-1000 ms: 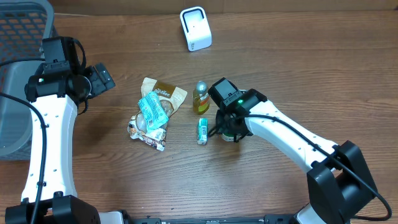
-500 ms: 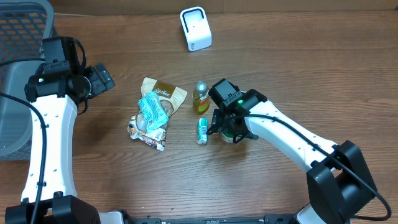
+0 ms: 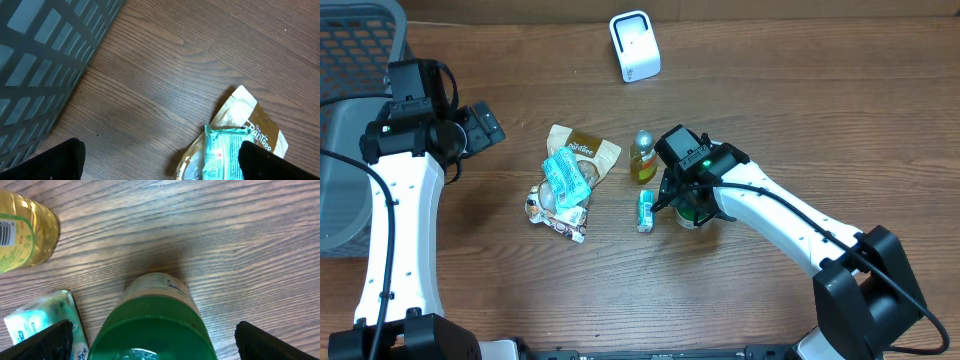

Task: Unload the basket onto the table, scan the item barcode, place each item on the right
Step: 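Lower the right gripper around the jar and close on it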

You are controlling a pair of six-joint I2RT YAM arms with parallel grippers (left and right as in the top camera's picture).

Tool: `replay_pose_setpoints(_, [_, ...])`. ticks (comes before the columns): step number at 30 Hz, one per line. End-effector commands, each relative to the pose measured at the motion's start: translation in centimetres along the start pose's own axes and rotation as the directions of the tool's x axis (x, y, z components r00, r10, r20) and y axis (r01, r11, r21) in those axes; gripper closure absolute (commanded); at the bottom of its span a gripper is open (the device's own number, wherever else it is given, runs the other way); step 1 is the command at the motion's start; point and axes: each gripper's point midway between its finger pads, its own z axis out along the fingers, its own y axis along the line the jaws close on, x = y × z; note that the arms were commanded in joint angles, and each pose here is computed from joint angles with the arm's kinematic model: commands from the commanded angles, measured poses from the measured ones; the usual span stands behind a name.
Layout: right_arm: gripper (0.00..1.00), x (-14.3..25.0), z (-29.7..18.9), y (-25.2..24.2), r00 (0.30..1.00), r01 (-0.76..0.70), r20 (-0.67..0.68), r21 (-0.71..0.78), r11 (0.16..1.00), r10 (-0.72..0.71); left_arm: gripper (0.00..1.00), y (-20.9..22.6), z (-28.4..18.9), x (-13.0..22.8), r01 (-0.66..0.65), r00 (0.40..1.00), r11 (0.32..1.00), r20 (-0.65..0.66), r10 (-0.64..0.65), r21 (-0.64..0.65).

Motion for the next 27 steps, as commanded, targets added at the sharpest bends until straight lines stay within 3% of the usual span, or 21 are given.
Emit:
replay_pose_setpoints(1, [0.06, -0.1, 0.3, -0.3, 1.000, -0.007, 0.008, 0.014, 1.000, 0.006, 0.00, -0.1, -0.4, -0.4, -0.012, 1.000, 1.000, 0.015, 0.012, 0.006])
replay_pose_setpoints(4, [0.13, 0.2, 0.3, -0.1, 1.000, -0.007, -0.007, 0.002, 1.000, 0.007, 0.00, -0.1, -0.4, -0.4, -0.012, 1.000, 1.000, 0.015, 0.012, 0.006])
replay_pose_setpoints(27, [0.13, 1.1, 2.5, -1.0, 0.987, -0.063, -0.153, -0.040, 0.997, 0.056, 0.00, -0.1, -0.4, -0.4, -0.012, 1.000, 1.000, 0.015, 0.012, 0.006])
